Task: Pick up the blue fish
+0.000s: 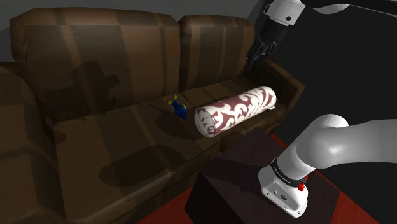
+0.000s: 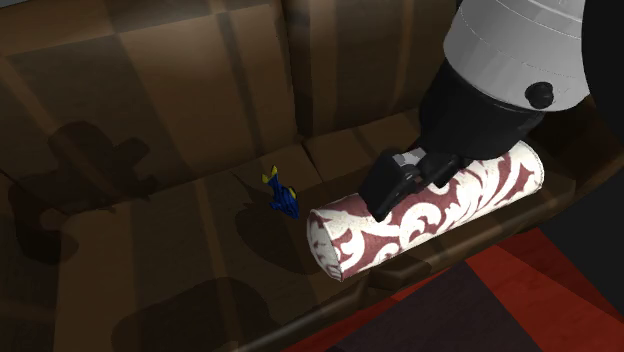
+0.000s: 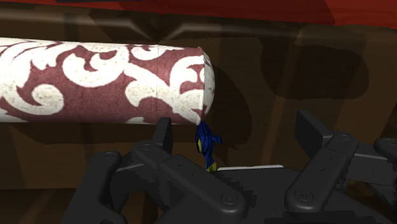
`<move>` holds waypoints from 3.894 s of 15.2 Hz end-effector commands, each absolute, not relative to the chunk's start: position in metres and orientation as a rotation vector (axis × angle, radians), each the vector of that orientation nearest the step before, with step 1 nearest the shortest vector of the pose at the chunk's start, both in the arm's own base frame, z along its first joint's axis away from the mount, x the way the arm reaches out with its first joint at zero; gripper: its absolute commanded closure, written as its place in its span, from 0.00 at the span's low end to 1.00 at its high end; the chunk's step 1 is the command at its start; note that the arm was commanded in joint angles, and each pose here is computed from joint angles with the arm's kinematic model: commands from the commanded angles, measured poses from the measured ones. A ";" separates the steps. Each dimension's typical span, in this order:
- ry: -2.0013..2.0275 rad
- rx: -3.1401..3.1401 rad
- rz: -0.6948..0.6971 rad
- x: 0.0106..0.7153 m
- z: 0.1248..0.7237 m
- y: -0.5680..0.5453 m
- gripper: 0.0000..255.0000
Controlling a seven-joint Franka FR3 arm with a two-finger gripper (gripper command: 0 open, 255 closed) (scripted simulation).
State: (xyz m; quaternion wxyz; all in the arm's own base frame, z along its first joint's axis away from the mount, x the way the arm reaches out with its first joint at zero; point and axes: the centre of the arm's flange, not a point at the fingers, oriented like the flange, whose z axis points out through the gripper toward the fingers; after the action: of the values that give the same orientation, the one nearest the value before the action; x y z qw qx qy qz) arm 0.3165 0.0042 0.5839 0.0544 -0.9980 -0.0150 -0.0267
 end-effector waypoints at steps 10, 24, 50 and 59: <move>-0.170 -3.042 0.117 0.429 0.509 0.006 0.00; -0.365 -3.024 0.428 0.583 0.366 0.023 0.00; -0.581 -2.951 0.776 0.714 0.134 0.059 1.00; -0.581 -2.951 0.776 0.714 0.134 0.059 1.00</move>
State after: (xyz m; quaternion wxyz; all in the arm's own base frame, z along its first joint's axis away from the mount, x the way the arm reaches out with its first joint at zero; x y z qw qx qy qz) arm 0.7145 0.0589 0.1354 0.0175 -0.9502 -0.1869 0.2487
